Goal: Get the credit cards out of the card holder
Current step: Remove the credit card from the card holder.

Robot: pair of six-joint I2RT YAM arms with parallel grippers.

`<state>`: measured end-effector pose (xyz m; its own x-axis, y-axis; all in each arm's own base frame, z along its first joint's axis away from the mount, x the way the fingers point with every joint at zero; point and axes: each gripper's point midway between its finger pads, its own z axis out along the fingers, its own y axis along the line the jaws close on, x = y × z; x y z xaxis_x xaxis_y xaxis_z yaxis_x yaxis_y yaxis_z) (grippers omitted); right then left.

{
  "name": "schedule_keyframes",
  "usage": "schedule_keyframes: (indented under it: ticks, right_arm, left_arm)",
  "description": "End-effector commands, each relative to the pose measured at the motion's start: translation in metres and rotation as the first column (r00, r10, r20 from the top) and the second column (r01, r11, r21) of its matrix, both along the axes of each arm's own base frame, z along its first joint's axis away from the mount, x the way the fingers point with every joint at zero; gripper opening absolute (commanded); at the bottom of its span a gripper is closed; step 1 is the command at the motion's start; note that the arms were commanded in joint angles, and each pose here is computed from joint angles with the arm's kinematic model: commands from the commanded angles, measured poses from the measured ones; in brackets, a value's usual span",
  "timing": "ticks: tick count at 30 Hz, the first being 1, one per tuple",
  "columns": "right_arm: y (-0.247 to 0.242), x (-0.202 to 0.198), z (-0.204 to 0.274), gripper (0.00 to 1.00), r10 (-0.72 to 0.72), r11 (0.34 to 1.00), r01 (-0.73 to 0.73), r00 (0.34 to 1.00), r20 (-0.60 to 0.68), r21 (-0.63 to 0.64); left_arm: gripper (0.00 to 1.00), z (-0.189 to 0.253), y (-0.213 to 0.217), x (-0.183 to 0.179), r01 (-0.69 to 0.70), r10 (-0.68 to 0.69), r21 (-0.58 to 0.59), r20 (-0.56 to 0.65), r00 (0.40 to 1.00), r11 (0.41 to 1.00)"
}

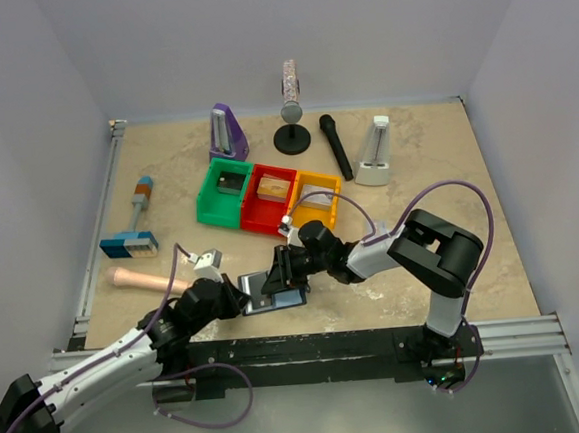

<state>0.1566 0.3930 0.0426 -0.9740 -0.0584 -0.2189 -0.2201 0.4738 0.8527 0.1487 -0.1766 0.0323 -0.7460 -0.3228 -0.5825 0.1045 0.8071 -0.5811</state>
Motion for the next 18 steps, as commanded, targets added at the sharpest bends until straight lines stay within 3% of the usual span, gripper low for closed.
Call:
schedule_keyframes:
  ticks: [1, 18]
  right_arm:
    - [0.009, 0.001, 0.013, 0.38, 0.019, 0.999, -0.02, 1.0, 0.023, 0.047]
    - [0.015, 0.005, 0.02, 0.39, 0.009, 0.997, -0.011, 1.0, 0.02, 0.074]
  left_arm:
    - [0.0, -0.005, 0.009, 0.004, -0.05, 0.052, 0.055, -0.025, 0.998, 0.997]
    - [0.0, -0.014, -0.007, -0.001, 0.015, -0.014, 0.014, -0.053, 0.999, 1.0]
